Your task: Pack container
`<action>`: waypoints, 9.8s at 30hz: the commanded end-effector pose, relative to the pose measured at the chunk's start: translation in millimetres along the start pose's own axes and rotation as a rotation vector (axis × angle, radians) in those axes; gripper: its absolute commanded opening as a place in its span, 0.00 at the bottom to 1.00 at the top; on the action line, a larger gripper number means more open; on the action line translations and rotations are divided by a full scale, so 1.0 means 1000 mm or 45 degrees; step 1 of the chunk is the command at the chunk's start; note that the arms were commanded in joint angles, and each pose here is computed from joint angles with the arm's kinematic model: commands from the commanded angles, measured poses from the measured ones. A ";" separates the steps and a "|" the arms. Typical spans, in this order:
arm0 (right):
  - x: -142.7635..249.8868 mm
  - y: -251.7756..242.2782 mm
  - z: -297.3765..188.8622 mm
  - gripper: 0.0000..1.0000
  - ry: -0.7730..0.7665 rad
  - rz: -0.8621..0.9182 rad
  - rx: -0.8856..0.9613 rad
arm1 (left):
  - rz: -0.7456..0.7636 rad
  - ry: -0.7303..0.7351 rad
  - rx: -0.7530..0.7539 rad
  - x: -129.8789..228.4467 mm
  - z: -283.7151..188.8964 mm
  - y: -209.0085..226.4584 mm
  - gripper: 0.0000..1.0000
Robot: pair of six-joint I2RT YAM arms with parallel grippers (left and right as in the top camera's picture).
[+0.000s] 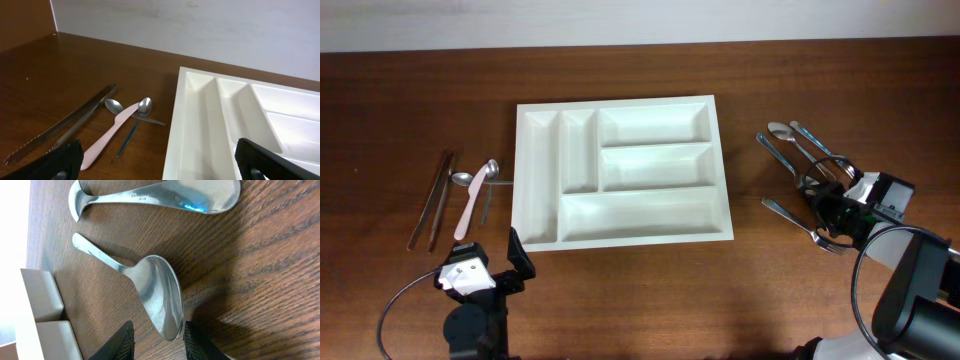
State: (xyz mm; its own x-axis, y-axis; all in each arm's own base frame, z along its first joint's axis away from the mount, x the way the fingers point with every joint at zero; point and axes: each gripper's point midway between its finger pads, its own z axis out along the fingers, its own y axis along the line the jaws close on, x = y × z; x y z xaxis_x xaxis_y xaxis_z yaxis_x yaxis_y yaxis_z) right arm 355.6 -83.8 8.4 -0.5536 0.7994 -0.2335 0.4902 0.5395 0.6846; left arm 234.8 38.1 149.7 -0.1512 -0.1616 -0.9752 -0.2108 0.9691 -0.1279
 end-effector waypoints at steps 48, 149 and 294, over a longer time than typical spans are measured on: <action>0.000 0.051 0.016 0.04 0.030 -0.146 -0.237 | 0.023 -0.004 0.007 0.001 0.000 0.000 0.99; -0.045 0.055 0.075 0.98 0.180 -1.256 0.462 | 0.023 -0.003 0.006 0.001 0.000 0.000 0.99; 0.004 0.070 0.139 0.59 0.681 -1.334 0.215 | 0.023 -0.004 0.007 0.001 0.000 0.000 0.99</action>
State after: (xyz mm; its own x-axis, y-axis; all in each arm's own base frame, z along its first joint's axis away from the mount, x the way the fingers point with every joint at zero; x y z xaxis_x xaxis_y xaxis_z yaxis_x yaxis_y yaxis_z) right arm 511.4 -18.2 4.4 -0.8781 -0.2520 -0.4067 -0.3317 0.9332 0.1379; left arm 234.8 38.1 149.7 -0.1512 -0.1616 -0.9752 -0.2108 0.9691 -0.1279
